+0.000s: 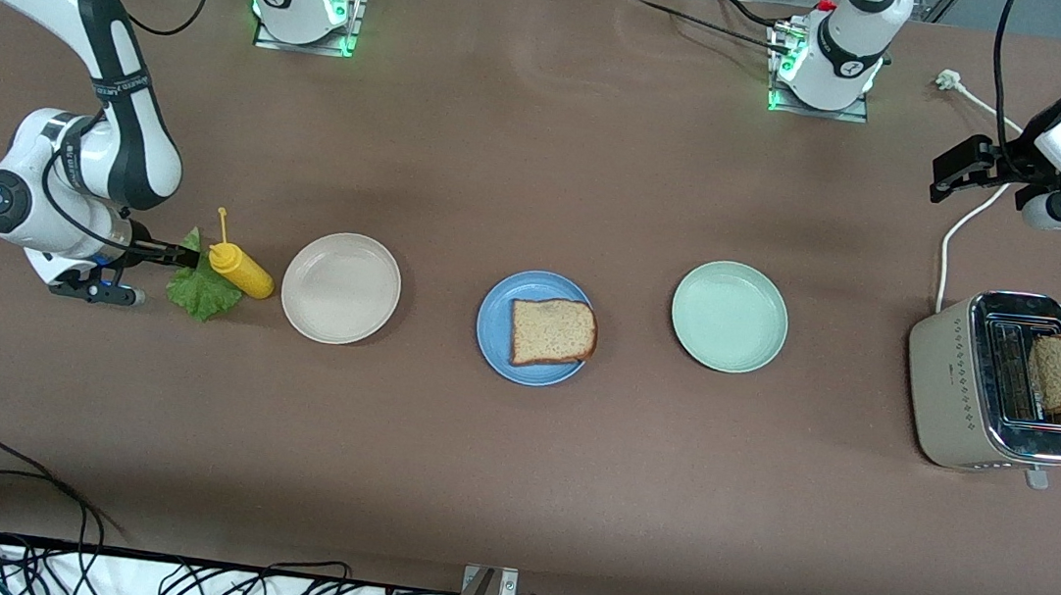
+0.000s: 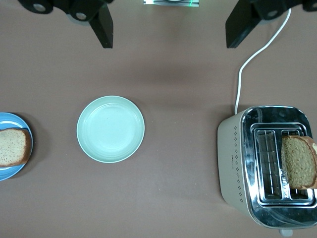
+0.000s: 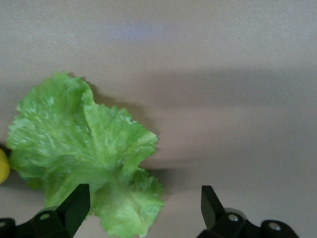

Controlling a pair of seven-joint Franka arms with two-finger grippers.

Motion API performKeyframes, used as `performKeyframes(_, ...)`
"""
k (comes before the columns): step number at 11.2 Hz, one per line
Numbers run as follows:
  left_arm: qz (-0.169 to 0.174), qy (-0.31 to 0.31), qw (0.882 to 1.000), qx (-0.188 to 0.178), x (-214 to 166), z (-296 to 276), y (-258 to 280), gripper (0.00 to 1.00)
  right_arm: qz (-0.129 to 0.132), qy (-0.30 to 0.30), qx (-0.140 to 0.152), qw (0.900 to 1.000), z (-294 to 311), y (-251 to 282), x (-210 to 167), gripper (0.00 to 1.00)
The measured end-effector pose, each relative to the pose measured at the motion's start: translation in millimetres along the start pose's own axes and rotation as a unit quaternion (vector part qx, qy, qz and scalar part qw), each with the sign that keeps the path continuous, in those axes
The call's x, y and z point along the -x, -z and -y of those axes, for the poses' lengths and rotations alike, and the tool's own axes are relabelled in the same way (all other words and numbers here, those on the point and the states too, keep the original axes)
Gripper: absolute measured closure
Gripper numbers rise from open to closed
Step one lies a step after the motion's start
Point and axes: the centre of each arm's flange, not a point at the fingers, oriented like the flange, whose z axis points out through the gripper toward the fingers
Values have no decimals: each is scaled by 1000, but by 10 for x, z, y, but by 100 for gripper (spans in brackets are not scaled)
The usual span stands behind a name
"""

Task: Make sandwich in blue plate with both arms
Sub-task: 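Grasp the green lettuce leaf with the right gripper and lift it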

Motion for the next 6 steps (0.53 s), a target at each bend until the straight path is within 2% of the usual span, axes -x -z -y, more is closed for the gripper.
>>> performKeyframes(5, -2, -7, 1000, 0, -6, 12, 4, 0, -29, -26, -10, 999, 303, -230, -106, 0)
performKeyframes(6, -2, -7, 1000, 0, -6, 12, 5, 0, -33, -26, -11, 999, 320, -294, -122, 5)
